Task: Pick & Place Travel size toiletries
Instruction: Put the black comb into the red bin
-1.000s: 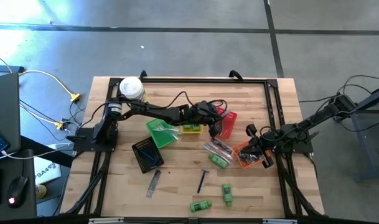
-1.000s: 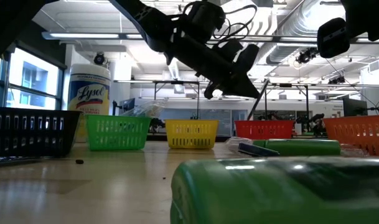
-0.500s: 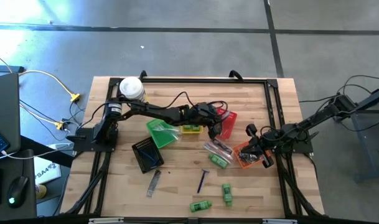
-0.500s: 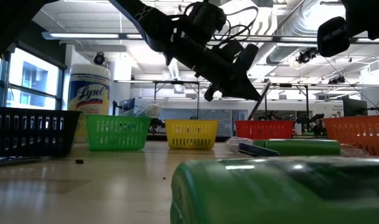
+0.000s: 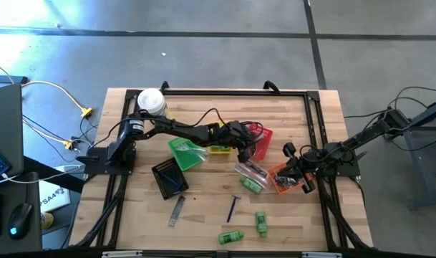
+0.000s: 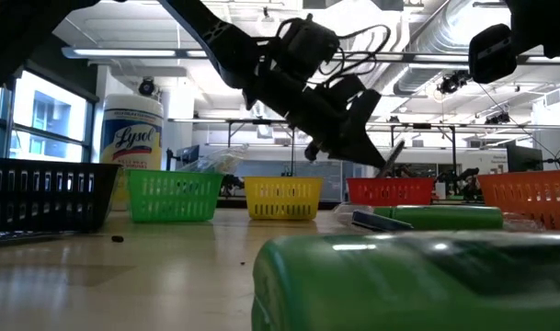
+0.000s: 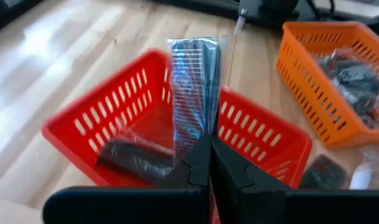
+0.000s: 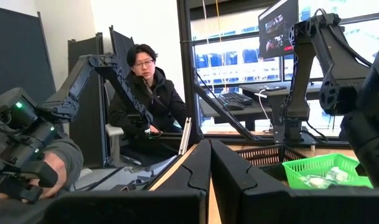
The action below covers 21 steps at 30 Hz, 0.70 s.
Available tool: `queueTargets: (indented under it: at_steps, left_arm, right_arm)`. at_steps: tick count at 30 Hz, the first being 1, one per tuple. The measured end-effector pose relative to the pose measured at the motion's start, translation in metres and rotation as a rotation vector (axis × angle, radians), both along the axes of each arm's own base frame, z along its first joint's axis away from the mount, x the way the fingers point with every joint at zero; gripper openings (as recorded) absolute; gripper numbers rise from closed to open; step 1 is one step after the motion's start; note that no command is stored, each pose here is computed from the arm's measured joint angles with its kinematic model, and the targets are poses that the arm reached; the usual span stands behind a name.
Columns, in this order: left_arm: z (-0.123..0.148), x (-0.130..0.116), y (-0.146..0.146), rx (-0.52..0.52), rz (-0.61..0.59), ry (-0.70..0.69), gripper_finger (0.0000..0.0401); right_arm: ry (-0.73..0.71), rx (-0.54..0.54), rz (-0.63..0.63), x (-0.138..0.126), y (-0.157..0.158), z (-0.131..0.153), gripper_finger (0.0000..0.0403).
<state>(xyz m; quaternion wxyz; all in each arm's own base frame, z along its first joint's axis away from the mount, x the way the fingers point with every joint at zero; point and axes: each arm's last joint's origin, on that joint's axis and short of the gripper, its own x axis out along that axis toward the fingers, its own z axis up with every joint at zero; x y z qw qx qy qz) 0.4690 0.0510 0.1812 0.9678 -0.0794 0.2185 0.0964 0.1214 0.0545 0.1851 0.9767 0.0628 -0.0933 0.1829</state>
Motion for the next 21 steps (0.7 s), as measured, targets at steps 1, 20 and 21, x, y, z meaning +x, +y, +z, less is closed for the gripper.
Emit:
queueTargets:
  at_steps: [1,20,21]
  left_arm:
    - [0.001,0.000,0.000,0.009,-0.004,-0.006,0.0000]
    - [-0.020,0.004,0.001,0.042,-0.002,0.033,0.0000]
    - [-0.021,0.004,0.001,0.037,0.000,0.042,0.0000]
  right_arm:
    - [0.000,0.000,0.000,0.000,0.000,0.000,0.0004]
    - [-0.005,-0.015,-0.004,0.000,0.000,0.000,0.0004]
    - [-0.005,-0.014,-0.003,0.000,0.000,0.000,0.0004]
